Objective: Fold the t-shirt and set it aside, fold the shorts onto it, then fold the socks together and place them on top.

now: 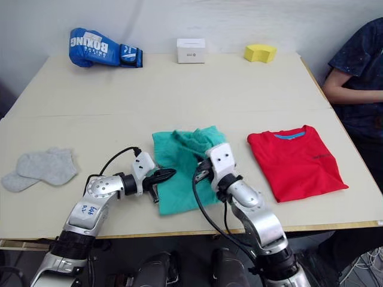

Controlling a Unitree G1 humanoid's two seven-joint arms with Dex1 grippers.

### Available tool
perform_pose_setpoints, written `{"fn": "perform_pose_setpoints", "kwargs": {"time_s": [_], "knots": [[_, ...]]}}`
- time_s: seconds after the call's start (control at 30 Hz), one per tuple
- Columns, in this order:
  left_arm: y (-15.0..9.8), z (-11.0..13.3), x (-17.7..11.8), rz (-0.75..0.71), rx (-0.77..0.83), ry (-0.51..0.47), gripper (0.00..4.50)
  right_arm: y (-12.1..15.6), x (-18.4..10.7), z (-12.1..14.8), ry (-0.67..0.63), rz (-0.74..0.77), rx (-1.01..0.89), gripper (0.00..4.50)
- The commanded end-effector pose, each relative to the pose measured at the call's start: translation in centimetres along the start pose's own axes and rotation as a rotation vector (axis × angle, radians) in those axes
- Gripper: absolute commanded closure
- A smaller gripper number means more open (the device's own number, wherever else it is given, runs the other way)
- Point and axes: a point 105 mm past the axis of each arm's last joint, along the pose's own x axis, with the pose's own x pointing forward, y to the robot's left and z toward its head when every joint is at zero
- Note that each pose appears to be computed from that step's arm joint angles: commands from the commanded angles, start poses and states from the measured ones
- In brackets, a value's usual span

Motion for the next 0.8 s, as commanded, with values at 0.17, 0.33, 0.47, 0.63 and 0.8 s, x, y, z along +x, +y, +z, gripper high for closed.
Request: {"fn": "perform_pose_setpoints", "kwargs": {"time_s": [0.17,0.33,0.47,0.63,0.8], "knots": [[1.0,-0.1,-2.0,0.047,0.03,0.026,4.5,2.6,-1.1,3.2,-0.093,0.34,0.09,2.08],[3.0,-0.3,-6.7,0.117,-0.056,0.047,4.5,3.7,-6.1,4.5,-0.043,0.706,0.28,0.35],[4.0,1.2,-9.2,0.157,-0.124,-0.064,4.5,1.3,-8.0,5.4,-0.018,0.729,0.277,0.02],[3.4,5.8,-7.7,0.053,-0.073,-0.216,4.5,-4.2,-6.5,6.9,-0.119,0.536,0.118,0.61],[1.0,8.1,-2.8,-0.124,-0.029,-0.255,4.5,-6.5,-4.2,5.5,-0.104,0.509,-0.22,2.41]]}}
